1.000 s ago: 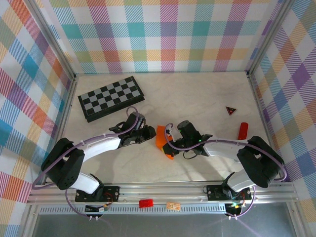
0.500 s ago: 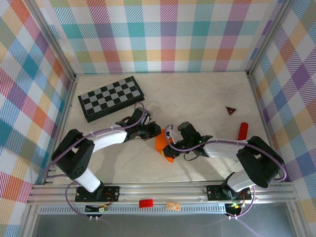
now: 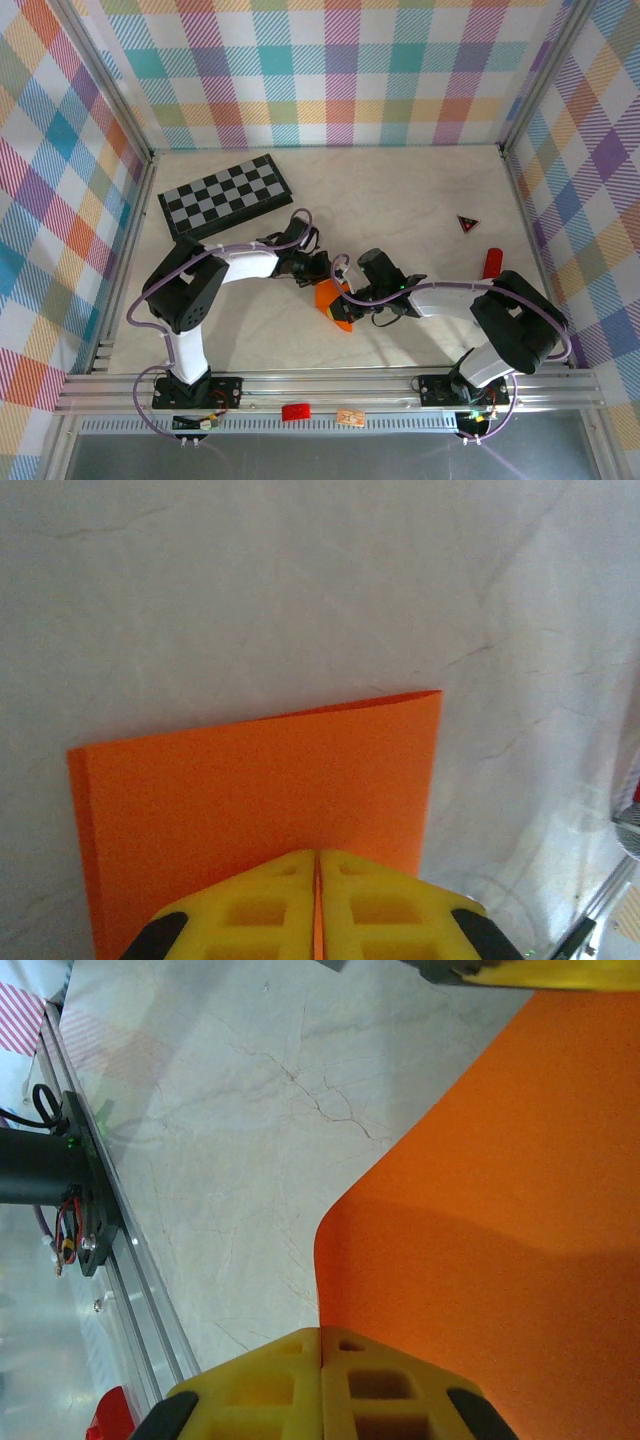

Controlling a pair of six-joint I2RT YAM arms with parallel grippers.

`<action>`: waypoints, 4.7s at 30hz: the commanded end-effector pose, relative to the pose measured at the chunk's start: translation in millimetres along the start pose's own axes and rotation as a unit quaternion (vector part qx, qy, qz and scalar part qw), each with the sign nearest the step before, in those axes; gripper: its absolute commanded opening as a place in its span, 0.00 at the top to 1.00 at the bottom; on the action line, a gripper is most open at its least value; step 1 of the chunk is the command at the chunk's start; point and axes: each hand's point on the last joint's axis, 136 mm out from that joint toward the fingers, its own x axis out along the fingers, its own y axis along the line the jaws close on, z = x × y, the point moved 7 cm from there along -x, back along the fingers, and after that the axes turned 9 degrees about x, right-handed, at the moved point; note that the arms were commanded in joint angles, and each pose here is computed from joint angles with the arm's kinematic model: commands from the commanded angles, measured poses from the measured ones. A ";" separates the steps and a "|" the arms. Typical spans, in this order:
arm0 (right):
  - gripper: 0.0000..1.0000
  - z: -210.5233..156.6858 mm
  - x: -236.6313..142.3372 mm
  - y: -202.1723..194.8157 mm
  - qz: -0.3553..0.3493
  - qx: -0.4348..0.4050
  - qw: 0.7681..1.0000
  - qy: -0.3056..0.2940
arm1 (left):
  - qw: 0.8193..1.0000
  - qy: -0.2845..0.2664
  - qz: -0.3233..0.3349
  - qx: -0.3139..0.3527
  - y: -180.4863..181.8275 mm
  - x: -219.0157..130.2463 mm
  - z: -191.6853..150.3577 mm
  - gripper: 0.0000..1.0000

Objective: Fold a paper plane with a square sheet of paper (pick it up from the middle)

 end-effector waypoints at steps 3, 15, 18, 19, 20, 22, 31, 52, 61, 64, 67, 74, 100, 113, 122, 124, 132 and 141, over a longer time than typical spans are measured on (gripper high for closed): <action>0.92 10.1 0.2 7.1 0.014 -0.009 1.000 -0.007 | 0.999 0.028 0.027 -0.001 17.0 7.8 -10.3 0.91; 0.92 14.8 -4.9 -20.3 -0.080 0.033 0.996 -0.026 | 0.998 0.031 0.050 0.007 23.3 8.3 -15.9 0.91; 0.92 14.9 -5.8 -24.0 -0.093 0.038 0.995 -0.027 | 0.998 0.030 0.050 0.006 23.9 8.0 -16.4 0.91; 0.92 14.4 -5.5 -25.6 -0.096 0.040 0.994 -0.026 | 0.998 0.031 0.050 0.006 23.8 8.4 -16.9 0.91; 0.92 13.9 -5.4 -26.7 -0.099 0.042 0.994 -0.025 | 0.998 0.031 0.050 0.005 24.2 8.4 -17.5 0.91; 0.92 12.6 -4.5 -28.8 -0.104 0.045 0.993 -0.023 | 0.998 0.030 0.049 0.005 24.2 8.2 -17.7 0.91; 0.92 13.6 -2.4 -31.2 -0.108 0.051 0.993 -0.024 | 0.998 0.027 0.050 0.005 23.8 6.6 -17.7 0.91; 0.93 12.4 -2.2 -38.7 -0.134 0.058 0.989 -0.029 | 0.998 0.026 0.051 0.006 23.6 5.3 -18.0 0.91; 0.93 10.8 -2.5 -39.7 -0.135 0.059 0.989 -0.030 | 0.998 0.025 0.050 0.007 22.6 4.6 -17.5 0.91; 0.93 10.4 -2.5 -39.0 -0.133 0.059 0.989 -0.028 | 0.998 0.026 0.050 0.008 22.3 4.8 -17.6 0.91; 0.93 9.7 -3.6 -38.1 -0.132 0.058 0.989 -0.026 | 0.998 0.026 0.050 0.007 22.7 4.7 -17.8 0.91; 0.93 9.9 -8.1 -35.7 -0.137 0.053 0.989 -0.029 | 0.998 0.026 0.050 0.007 23.0 4.6 -17.8 0.91; 0.93 7.2 -0.2 -44.4 -0.145 0.063 0.987 -0.019 | 0.999 0.022 0.048 0.007 21.1 3.9 -16.6 0.91; 0.93 4.7 3.0 -48.6 -0.148 0.067 0.987 -0.014 | 0.999 0.005 0.044 0.017 8.7 -1.8 -3.7 0.91; 0.93 5.5 3.2 -49.0 -0.146 0.069 0.987 -0.023 | 0.997 -0.040 0.046 0.041 -13.5 -35.5 9.8 0.78; 0.94 5.7 3.7 -49.9 -0.147 0.072 0.986 -0.026 | 0.997 -0.060 0.045 0.036 -16.5 -47.0 9.3 0.77; 0.94 8.2 4.6 -53.5 -0.158 0.077 0.984 -0.035 | 0.995 -0.095 -0.029 -0.006 -20.4 -72.7 -7.5 0.84; 0.94 10.3 3.8 -55.4 -0.166 0.083 0.981 -0.048 | 0.987 -0.089 -0.103 -0.089 -7.0 -65.4 -39.1 0.93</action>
